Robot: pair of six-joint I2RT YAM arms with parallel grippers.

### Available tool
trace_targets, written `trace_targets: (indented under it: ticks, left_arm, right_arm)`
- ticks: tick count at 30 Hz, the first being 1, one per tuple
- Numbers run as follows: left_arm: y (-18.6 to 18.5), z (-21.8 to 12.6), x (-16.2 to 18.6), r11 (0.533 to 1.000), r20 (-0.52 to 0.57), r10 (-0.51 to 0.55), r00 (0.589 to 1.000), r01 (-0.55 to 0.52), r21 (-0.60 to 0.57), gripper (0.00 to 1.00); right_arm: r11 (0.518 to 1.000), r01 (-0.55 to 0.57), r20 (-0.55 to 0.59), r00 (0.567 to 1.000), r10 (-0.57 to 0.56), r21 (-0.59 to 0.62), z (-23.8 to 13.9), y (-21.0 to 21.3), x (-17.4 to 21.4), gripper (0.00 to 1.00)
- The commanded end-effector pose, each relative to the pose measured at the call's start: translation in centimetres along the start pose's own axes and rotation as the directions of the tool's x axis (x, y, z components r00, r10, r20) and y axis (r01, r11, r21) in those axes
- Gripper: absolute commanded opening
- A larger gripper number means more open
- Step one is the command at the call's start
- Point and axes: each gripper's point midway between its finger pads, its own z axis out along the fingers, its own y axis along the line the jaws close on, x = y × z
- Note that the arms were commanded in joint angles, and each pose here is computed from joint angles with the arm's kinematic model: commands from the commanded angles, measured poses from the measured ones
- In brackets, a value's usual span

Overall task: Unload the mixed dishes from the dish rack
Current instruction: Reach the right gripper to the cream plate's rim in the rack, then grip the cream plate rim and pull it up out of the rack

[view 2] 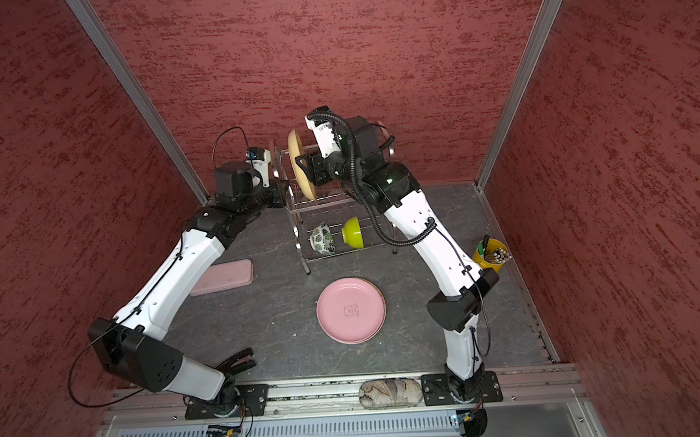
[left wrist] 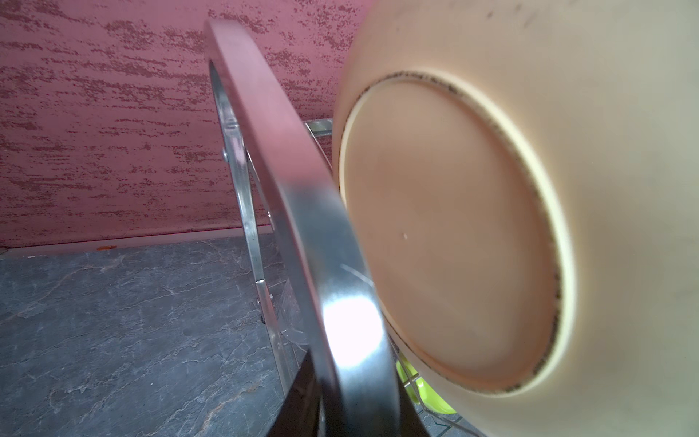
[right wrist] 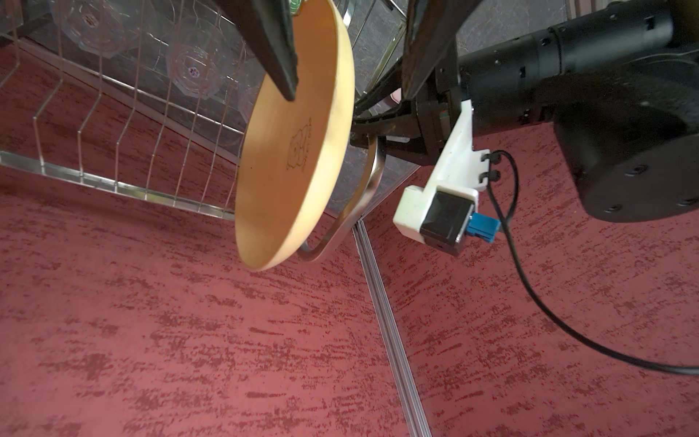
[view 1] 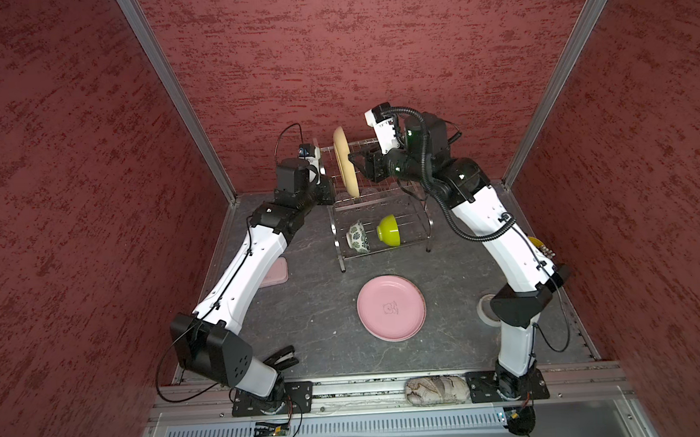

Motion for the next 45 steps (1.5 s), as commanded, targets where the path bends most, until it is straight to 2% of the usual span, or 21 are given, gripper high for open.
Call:
trace_targets:
  ticks: [1, 10, 18, 25, 40, 45]
  left_arm:
    - [-1.8, 0.5, 1.9, 0.990, -0.071, -0.105, 0.992, 0.111, 0.087, 0.18]
    - [-1.8, 1.1, 2.2, 0.990, -0.082, -0.105, 0.991, 0.112, 0.085, 0.18]
    - [-1.8, 1.4, 2.4, 0.990, -0.088, -0.105, 0.991, 0.113, 0.085, 0.18]
    - [-1.8, 1.1, 2.3, 0.990, -0.087, -0.107, 0.991, 0.114, 0.086, 0.18]
    - [-1.7, 1.0, 2.3, 0.990, -0.085, -0.108, 0.990, 0.115, 0.080, 0.18]
    - [-1.6, 1.0, 2.4, 0.990, -0.086, -0.109, 0.990, 0.116, 0.077, 0.18]
  right_arm:
    - [1.000, -0.010, -0.026, 1.000, 0.010, 0.000, 1.6, -0.5, 1.2, 0.45]
    - [0.999, -0.018, -0.039, 0.999, 0.019, 0.027, 3.5, -1.5, 2.2, 0.42]
    - [0.998, -0.048, -0.027, 0.999, 0.047, -0.037, 4.4, -0.7, 2.1, 0.32]
    - [0.996, -0.062, -0.017, 0.998, 0.061, -0.061, 4.8, -0.6, 2.0, 0.18]
    - [0.977, -0.047, 0.091, 0.994, 0.067, -0.206, 0.7, 2.8, -2.6, 0.07]
    - [0.979, -0.014, 0.144, 0.989, 0.044, -0.206, -1.5, 3.5, -4.5, 0.01]
